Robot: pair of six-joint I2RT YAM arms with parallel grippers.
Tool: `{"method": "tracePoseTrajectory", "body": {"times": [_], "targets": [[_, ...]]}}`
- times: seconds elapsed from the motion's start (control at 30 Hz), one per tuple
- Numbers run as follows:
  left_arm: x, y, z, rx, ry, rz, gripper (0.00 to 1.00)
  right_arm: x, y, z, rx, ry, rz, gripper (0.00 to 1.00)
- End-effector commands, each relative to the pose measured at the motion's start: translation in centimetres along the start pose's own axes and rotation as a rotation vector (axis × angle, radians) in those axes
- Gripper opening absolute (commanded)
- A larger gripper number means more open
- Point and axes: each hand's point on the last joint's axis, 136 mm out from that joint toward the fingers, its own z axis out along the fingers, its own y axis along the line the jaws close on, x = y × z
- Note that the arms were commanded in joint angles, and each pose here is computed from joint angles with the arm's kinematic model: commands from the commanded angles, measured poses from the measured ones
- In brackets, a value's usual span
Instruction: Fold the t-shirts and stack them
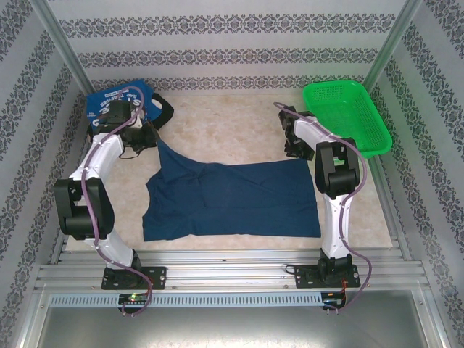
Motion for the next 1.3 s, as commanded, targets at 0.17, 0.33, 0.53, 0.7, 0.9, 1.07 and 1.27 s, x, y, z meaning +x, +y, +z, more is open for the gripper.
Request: {"method": "tracePoseTrajectory", "body": {"times": [0.17,0.33,0.53,0.7,0.9,1.07,1.27], "targets": [[-0.8,-2.1,0.2,0.053,-0.03,0.041,0.0,1.1,-1.1,0.2,0.07,0.064,0.038,0.51],[-1.3,-3.1,0.0,0.102,-0.052,0.024,0.0,1.5,-1.0,0.1,0.093,0.086,0.089,0.49],[-1.5,-3.9,0.0,0.151,-0.071,0.008,0.0,1.8,-1.5,-0.2,0.143,0.094,0.095,0.4],[-1.5,-3.9,0.3,0.162,-0.068,0.016,0.0,1.9,-1.4,-0.4,0.174,0.082,0.064,0.27],[-1.5,-3.8,0.7,0.167,-0.068,0.023,0.0,1.7,-1.3,-0.6,0.205,0.08,0.051,0.0],[-2.5,-4.0,0.4,0.179,-0.087,0.016,0.0,2.0,-1.7,-0.7,0.187,0.074,0.103,0.0],[-5.1,-6.3,-0.3,0.246,-0.131,0.026,0.0,4.4,-2.1,-0.8,-0.004,0.003,0.431,0.44]]}}
